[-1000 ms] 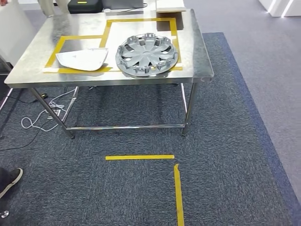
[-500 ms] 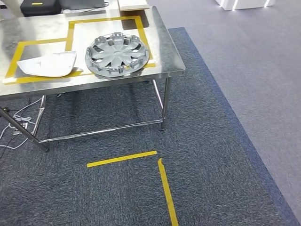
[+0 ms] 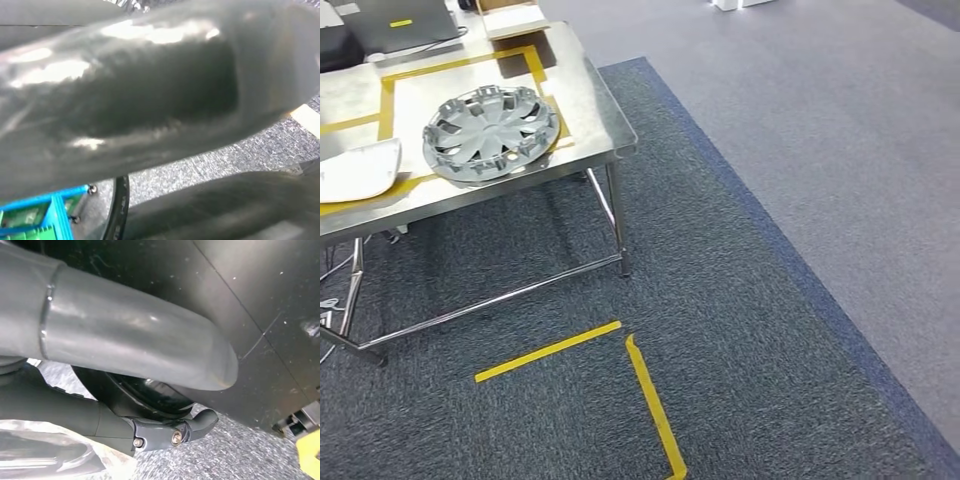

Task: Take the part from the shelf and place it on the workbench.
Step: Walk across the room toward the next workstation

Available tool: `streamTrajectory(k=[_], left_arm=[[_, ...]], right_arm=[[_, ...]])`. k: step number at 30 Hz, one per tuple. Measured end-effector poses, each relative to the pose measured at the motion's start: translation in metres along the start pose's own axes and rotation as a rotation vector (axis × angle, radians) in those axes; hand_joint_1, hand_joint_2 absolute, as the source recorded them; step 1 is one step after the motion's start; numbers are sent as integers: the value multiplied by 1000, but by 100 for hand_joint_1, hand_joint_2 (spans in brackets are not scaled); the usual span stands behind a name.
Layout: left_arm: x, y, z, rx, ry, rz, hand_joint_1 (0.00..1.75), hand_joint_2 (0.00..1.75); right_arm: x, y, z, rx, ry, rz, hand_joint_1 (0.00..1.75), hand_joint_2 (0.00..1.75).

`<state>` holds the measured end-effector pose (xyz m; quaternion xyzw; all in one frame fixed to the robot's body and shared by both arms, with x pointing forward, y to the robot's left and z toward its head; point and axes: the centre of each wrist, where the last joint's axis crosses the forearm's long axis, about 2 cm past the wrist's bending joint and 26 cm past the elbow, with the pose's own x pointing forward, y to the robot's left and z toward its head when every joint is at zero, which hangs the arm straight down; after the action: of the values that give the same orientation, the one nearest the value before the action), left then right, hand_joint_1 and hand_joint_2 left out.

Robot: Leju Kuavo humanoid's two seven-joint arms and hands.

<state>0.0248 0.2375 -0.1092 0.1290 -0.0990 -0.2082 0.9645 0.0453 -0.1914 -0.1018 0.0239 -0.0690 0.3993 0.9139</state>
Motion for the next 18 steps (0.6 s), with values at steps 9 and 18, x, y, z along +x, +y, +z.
streamTrajectory(k=[9, 18], left_arm=[[-2, 3, -1, 8, 3, -2, 0, 0], [-1, 1, 0, -1, 5, 0, 0, 0]], right_arm=[[7, 0, 1, 1, -18, -9, 0, 0], [6, -4, 0, -7, -12, -16, 0, 0]])
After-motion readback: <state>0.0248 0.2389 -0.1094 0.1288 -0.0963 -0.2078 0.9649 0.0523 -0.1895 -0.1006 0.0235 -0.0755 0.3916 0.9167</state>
